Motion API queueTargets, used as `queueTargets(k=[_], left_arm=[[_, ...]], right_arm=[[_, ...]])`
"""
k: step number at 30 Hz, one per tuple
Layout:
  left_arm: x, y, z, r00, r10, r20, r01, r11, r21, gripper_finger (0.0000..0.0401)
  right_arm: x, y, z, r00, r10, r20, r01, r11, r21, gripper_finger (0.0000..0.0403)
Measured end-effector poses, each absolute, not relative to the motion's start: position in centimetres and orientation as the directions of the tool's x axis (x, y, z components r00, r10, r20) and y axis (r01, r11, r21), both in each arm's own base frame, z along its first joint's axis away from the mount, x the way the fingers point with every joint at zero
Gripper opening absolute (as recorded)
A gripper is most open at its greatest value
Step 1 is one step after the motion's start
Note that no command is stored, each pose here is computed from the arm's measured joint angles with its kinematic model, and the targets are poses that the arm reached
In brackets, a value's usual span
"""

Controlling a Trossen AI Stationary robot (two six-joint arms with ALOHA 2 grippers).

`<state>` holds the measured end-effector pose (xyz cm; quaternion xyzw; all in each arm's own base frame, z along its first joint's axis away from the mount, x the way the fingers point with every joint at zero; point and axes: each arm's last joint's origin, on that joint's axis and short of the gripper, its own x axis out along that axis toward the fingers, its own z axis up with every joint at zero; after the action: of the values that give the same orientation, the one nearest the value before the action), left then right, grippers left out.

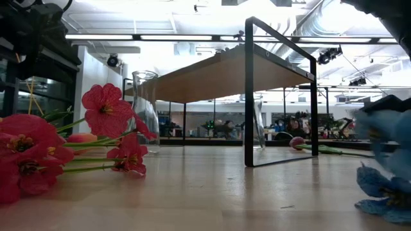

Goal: Pick and place flowers into a vace then onto a shelf
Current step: Put the blue flowers into the top transparent vase

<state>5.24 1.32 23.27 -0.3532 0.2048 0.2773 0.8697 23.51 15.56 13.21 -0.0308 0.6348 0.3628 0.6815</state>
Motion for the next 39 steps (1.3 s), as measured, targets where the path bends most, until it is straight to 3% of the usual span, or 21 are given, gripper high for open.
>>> queueTargets(k=[11, 39], left_arm=[[5.2, 1.3, 23.3, 0.762, 0.338, -0.552, -0.627, 0.596, -0.501, 0.0333], [5.2, 1.3, 23.3, 0.761, 0.342, -0.551, -0.629, 0.596, -0.499, 0.0333]], right_arm=[[23.4, 15.3, 13.1, -0.084, 0.432, -0.898, -0.521, 0.749, 0.409, 0.0007], [23.3, 14.3, 13.4, -0.100, 0.377, -0.921, -0.515, 0.772, 0.372, 0.0001]])
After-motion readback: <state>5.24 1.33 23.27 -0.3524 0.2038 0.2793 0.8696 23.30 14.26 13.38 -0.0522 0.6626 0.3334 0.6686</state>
